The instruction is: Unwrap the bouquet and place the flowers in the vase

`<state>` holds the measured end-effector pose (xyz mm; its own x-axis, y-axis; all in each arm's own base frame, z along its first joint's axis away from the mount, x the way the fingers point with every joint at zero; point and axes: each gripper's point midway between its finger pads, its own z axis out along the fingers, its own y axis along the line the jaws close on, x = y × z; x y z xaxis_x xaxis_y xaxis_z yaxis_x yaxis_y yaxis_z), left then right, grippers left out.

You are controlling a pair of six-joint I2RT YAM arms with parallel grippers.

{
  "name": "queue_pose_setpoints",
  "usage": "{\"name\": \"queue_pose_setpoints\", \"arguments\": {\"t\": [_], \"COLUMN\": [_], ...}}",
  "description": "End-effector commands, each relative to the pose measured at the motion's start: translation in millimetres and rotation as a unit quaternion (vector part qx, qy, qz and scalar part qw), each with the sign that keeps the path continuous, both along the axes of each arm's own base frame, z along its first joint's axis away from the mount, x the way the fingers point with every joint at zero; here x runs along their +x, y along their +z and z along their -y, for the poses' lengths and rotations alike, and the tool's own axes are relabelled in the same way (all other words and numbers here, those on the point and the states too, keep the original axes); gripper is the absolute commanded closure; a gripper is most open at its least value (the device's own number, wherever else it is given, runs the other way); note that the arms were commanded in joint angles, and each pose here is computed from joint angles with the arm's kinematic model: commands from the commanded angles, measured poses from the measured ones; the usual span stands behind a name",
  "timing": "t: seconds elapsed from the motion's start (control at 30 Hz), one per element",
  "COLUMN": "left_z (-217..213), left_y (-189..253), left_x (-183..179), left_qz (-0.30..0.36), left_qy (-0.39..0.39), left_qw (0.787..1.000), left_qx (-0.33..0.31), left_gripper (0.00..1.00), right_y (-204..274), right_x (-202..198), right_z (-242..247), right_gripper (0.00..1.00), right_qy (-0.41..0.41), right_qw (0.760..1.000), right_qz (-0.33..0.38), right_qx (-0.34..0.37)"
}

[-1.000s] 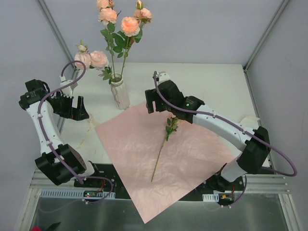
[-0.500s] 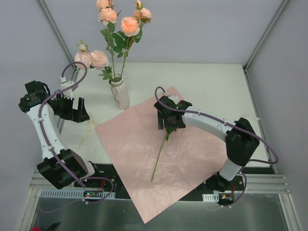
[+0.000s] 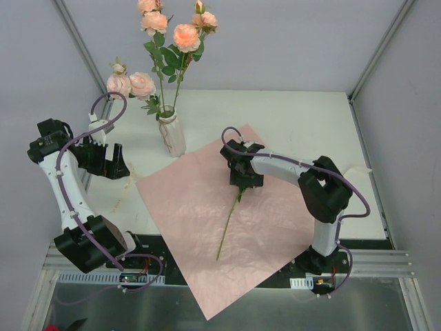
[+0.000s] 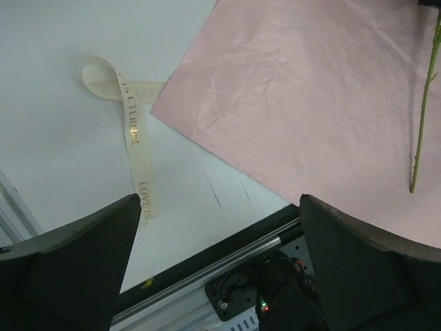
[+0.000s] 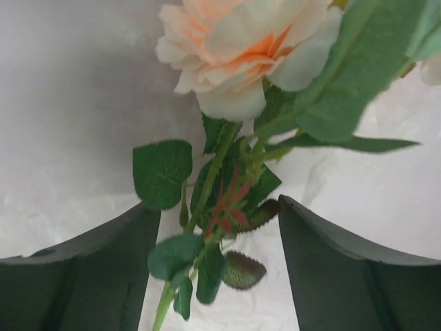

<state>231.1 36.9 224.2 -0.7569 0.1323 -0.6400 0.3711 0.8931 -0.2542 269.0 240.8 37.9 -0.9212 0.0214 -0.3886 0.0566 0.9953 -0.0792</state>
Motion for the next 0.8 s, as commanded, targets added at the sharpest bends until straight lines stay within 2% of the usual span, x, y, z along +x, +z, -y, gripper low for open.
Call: {"name": "queue_pose_setpoints", "arguments": {"t": [0.0,0.13,0.23,0.27,0.33,0.37,0.47,0.67,0.77], "left_z": [8,7,8,9,10,10,10,10,6], "left_y": [7,9,12,14,15,16,16,14,10], "left_x": [-15,-16,-17,-17,-16,-16,-16,-16,-13], "left_qz": [0.013,0.018,0.022,0.024,0.025,0.025,0.025,0.024,0.016], "left_qy": [-0.006,-0.004,-0.002,-0.004,-0.004,-0.005,-0.004,-0.003,0.006], "left_qw": [1.000,1.000,1.000,1.000,1.000,1.000,1.000,1.000,1.000], "left_qx": [0.002,0.010,0.010,0.009,0.005,0.004,0.002,-0.004,-0.006], "left_gripper": [0.01,0.01,0.01,0.01,0.01,0.01,0.01,0.01,0.01], "right_y": [-6,-7,-3,0,6,10,28,97,147], "right_x": [11,13,14,16,18,19,24,37,42], "right_z": [-10,-10,-11,-11,-11,-12,-15,-26,-36], "right_gripper": [0.31,0.39,0.51,0.62,0.73,0.82,0.96,0.99,0.99], "right_qy": [-0.031,-0.038,-0.045,-0.047,-0.053,-0.053,-0.052,-0.008,0.020], "right_qw": [0.999,0.999,0.999,0.998,0.998,0.997,0.995,0.980,0.956], "right_qz": [0.008,0.011,0.018,0.021,0.033,0.038,0.063,0.161,0.235], "right_qx": [0.013,0.015,0.020,0.023,0.030,0.036,0.058,0.117,0.172]}}
